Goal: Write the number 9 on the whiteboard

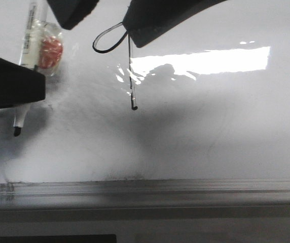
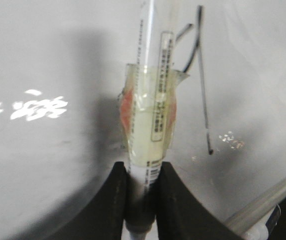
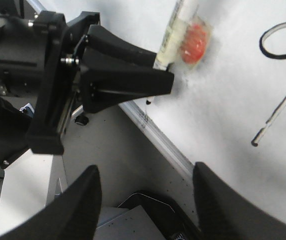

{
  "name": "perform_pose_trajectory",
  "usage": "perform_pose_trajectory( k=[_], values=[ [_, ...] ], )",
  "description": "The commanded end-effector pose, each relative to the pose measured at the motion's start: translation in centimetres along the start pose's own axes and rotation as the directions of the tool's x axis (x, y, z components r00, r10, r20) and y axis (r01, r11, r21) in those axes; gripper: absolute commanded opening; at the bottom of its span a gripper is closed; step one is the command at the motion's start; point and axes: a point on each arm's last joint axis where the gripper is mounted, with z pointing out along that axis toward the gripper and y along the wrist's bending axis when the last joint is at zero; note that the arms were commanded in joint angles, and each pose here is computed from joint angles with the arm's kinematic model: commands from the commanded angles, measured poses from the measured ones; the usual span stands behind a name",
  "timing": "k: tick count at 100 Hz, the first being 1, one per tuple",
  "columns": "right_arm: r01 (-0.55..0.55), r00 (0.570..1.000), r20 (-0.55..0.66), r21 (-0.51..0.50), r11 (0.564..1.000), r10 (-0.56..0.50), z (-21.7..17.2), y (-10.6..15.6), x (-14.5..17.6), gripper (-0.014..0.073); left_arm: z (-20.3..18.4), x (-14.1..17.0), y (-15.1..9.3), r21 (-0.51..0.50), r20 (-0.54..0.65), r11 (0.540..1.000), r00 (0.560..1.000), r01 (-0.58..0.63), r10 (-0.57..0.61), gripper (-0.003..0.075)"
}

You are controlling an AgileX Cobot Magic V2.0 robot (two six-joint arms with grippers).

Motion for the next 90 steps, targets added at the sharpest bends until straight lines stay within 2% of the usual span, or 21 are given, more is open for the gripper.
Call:
perform_pose_trajectory(
  k=[1, 50, 59, 65, 76, 84, 90],
  values=[
    [-0.004, 0.996, 0.089, -0.027, 1.0, 0.007, -1.15, 0.5, -1.37, 0.0362, 0.02, -1.44, 0.09, -0.05, 0.086, 0.993, 0.991, 0.105, -0.101, -0.0021],
    [-0.021, 0.996, 0.091, -0.04, 0.999, 0.025, -1.15, 0.61, -1.39, 0.0362, 0.42, -0.8, 0.2, -0.068, 0.032, 0.992, 0.994, 0.105, -0.103, -0.0016],
    [-0.04, 0.996, 0.077, -0.052, 0.998, 0.044, -1.15, 0.71, -1.28, 0.0362, 0.43, -0.6, 0.13, -0.062, 0.01, 0.993, 0.995, 0.103, -0.103, 0.006],
    [-0.045, 0.997, 0.064, -0.054, 0.998, 0.049, -1.14, 0.73, -1.16, 0.0362, 0.4, -0.55, 0.09, -0.059, 0.003, 0.993, 0.995, 0.104, -0.104, 0.0179],
    [-0.045, 0.998, 0.05, -0.052, 0.998, 0.048, -1.13, 0.72, -1.03, 0.0362, 0.33, -0.65, 0.06, -0.056, 0.009, 0.993, 0.994, 0.105, -0.105, 0.0344],
    [-0.035, 0.997, 0.068, -0.049, 0.998, 0.038, -1.43, 0.7, -1.15, 0.0353, 0.02, -0.97, -0.04, -0.044, 0.025, 0.993, 0.994, 0.11, -0.109, 0.0388],
    [-0.026, 0.996, 0.079, -0.046, 0.999, 0.029, -1.75, 0.68, -1.18, 0.0291, -0.34, -1.26, -0.13, -0.032, 0.043, 0.993, 0.993, 0.113, -0.112, 0.0389]
  ],
)
